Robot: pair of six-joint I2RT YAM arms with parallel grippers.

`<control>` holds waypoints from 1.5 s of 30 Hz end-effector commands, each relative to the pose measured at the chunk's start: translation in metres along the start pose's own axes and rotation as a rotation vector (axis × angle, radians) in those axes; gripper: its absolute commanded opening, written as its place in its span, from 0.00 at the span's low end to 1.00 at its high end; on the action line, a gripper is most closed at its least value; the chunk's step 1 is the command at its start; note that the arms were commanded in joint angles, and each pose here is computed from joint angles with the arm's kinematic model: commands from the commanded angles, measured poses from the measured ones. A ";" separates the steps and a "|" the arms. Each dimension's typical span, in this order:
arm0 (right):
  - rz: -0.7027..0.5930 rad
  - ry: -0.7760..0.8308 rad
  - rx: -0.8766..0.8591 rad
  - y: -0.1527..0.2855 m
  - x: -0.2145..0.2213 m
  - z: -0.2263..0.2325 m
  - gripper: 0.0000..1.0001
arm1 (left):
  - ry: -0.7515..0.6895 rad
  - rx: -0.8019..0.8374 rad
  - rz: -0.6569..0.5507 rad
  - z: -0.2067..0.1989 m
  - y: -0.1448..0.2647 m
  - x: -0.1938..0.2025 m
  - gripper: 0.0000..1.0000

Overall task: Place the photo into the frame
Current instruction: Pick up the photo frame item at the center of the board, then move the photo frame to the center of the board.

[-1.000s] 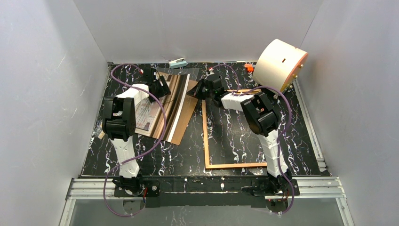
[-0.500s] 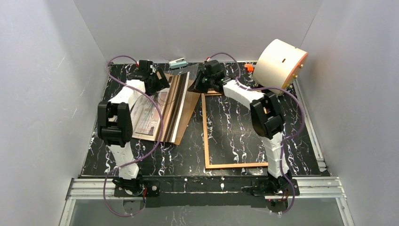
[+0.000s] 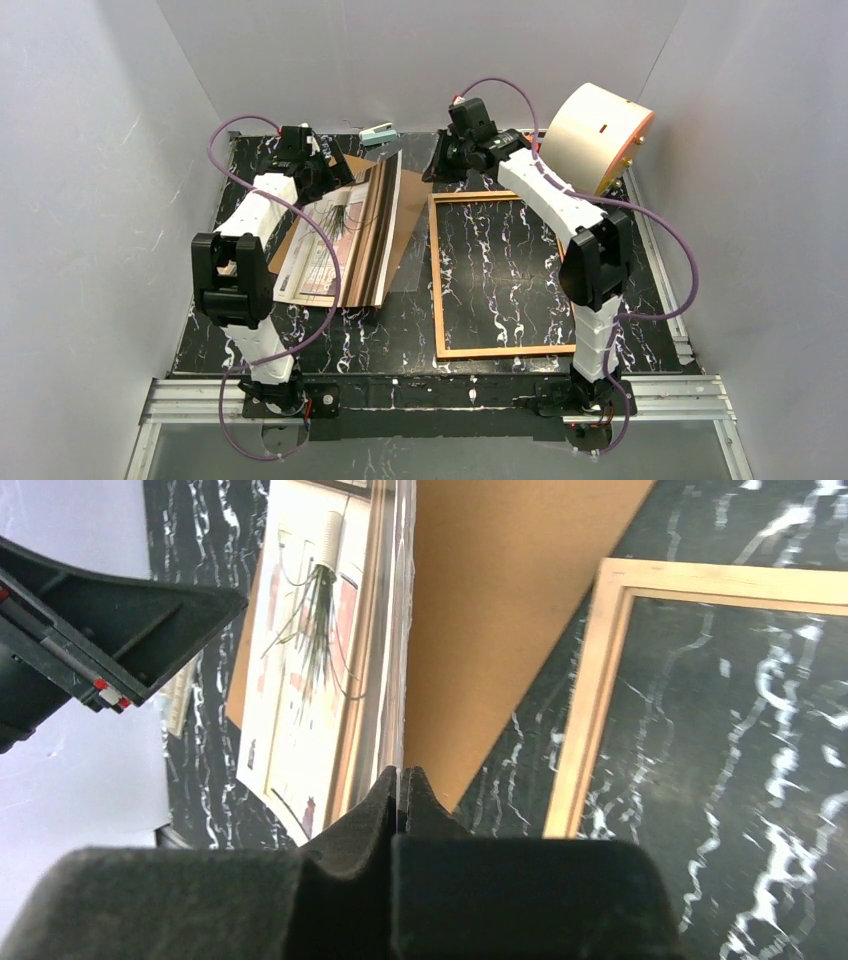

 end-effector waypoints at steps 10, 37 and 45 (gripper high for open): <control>0.035 0.069 -0.092 0.151 -0.021 -0.056 0.01 | -0.020 0.273 0.069 -0.028 0.052 0.036 0.98; -0.026 -0.213 -0.305 0.136 0.063 -0.190 0.07 | -0.029 0.230 0.304 -0.049 0.021 0.172 0.83; -0.024 -0.314 -0.293 0.129 0.089 -0.207 0.07 | 0.031 0.177 0.357 -0.041 0.019 0.194 0.71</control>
Point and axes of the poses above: each gripper's point midway between its finger pads, its own y axis back along the fingers, its own z axis along the line the jaws close on, x = y × z, the point moved 8 cm from there along y, back along the fingers, and after that the axes turned 11 degrees about -y, right-handed, at the moved point
